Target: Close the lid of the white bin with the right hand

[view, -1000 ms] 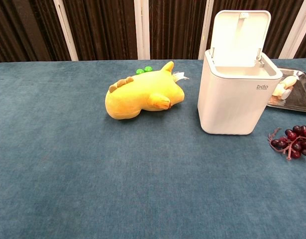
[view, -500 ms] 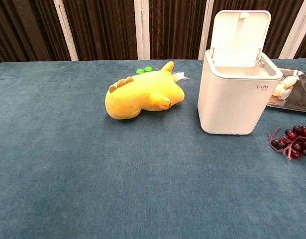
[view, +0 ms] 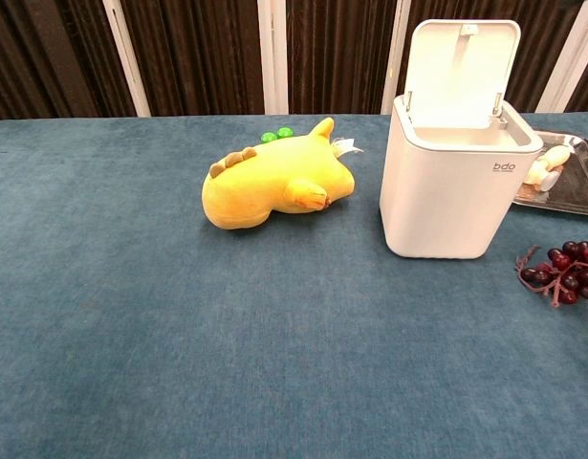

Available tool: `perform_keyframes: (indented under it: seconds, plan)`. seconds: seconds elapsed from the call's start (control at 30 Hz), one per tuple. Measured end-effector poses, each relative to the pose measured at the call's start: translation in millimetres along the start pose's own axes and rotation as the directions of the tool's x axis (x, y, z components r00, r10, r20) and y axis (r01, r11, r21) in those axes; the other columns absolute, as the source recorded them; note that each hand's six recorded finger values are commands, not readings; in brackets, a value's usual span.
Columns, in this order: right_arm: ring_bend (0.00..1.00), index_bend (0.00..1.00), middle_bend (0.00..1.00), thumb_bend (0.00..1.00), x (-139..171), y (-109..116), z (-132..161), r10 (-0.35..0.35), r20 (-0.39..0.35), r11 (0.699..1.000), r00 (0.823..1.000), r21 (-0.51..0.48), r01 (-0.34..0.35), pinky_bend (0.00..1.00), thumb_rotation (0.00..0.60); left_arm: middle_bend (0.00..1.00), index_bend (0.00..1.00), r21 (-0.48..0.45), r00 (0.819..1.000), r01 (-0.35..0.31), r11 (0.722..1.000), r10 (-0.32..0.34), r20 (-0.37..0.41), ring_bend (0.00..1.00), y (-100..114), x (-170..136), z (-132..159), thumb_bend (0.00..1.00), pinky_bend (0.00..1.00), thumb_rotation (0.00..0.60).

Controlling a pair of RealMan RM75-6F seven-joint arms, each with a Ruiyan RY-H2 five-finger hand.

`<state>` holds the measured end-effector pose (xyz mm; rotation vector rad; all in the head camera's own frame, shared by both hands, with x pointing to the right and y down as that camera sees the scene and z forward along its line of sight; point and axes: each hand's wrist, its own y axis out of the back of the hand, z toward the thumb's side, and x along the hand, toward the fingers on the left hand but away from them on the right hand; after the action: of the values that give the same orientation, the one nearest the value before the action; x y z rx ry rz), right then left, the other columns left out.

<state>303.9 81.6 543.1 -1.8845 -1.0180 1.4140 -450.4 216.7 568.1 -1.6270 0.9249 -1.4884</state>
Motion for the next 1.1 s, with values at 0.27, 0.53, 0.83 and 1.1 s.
perform_keyframes:
  seconds: [0.27, 0.53, 0.83, 1.1]
  plan:
    - [0.76, 0.00, 0.70, 0.67, -39, -3, 33, 0.042, 0.000, 0.999, 0.999, -0.005, -0.042, 0.74, 0.600, 0.00, 0.00, -0.013, 1.000, 0.012, 1.000, -0.012, 0.001, 0.00, -1, 1, 0, 0.00, 0.00, 0.600]
    - [0.76, 0.00, 0.71, 0.67, -62, -5, 49, 0.047, 0.025, 0.999, 0.999, -0.011, -0.047, 0.74, 0.600, 0.00, 0.00, -0.032, 1.000, 0.019, 0.999, -0.019, -0.009, 0.00, 0, 0, -4, 0.00, 0.00, 0.600]
    - [0.78, 0.01, 0.73, 0.68, -68, -9, 55, 0.077, 0.059, 0.997, 0.995, -0.028, -0.075, 0.75, 0.600, 0.00, 0.00, -0.033, 1.000, 0.025, 0.999, -0.025, -0.011, 0.00, 0, -1, -4, 0.00, 0.00, 0.600]
    - [0.79, 0.05, 0.74, 0.69, -55, -15, 63, 0.117, 0.045, 0.993, 0.992, -0.032, -0.116, 0.76, 0.600, 0.00, 0.00, -0.028, 1.000, 0.020, 0.999, -0.020, -0.003, 0.00, 1, -2, -2, 0.00, 0.00, 0.600]
